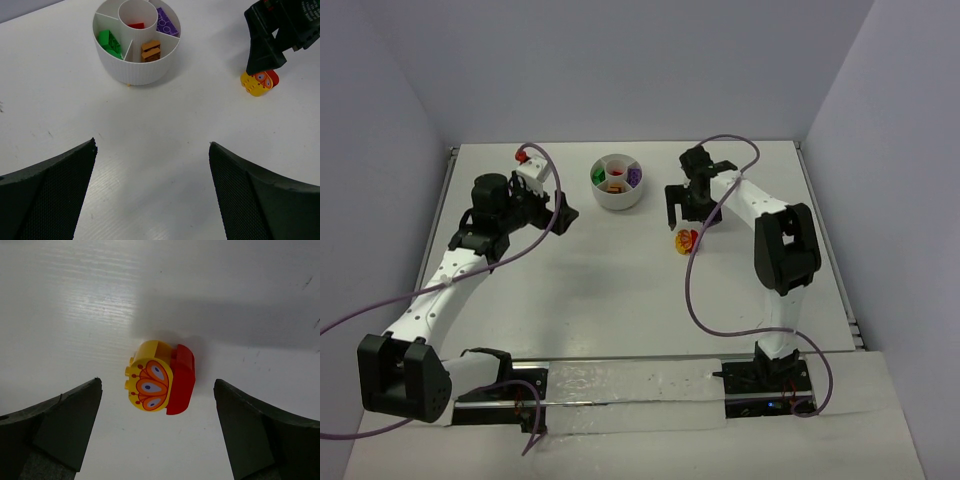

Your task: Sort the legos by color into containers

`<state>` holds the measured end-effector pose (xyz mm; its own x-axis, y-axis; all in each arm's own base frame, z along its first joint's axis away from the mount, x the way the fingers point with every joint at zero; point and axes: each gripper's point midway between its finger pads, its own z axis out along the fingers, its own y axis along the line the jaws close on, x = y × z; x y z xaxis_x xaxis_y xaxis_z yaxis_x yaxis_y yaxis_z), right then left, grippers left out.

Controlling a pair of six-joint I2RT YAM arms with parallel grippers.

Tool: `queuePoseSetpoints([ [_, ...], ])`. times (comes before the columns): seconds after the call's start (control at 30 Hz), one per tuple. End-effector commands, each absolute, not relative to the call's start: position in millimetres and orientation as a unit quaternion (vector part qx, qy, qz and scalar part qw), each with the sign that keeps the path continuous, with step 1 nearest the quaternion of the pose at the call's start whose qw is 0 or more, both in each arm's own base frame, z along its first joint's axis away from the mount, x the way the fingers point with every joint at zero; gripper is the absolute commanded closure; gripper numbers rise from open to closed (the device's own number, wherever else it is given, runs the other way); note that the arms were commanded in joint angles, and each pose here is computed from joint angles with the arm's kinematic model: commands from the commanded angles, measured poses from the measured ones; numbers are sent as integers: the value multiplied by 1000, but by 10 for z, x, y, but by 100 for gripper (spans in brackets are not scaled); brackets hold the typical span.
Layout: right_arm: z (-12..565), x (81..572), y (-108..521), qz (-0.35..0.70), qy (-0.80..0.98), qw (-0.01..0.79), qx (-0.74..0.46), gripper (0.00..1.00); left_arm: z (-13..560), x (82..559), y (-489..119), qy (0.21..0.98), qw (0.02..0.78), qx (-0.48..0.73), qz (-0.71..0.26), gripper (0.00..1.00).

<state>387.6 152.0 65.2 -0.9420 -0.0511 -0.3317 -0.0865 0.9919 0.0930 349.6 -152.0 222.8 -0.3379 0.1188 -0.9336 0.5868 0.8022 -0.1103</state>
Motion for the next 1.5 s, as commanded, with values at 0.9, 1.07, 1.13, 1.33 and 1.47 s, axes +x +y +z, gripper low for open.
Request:
queuePoseSetpoints([
  [0.9,315,3594,1590,59,990,122,-40,60,2276,3448,-1617,789,525,172,-269,1],
  [1.07,743,3584,1802,138,973,166,-85,88,2433,3283,-1752,779,510,165,-327,3],
  [1.13,1011,3608,1907,174,957,206,-111,89,2506,3208,-1807,774,502,157,-353,3],
  [1.33,1939,3624,2099,216,880,368,-209,100,2632,3033,-1998,775,444,107,-437,6],
  [1.47,2436,3584,2032,182,831,460,-256,100,2737,2985,-2145,768,424,84,-472,8],
])
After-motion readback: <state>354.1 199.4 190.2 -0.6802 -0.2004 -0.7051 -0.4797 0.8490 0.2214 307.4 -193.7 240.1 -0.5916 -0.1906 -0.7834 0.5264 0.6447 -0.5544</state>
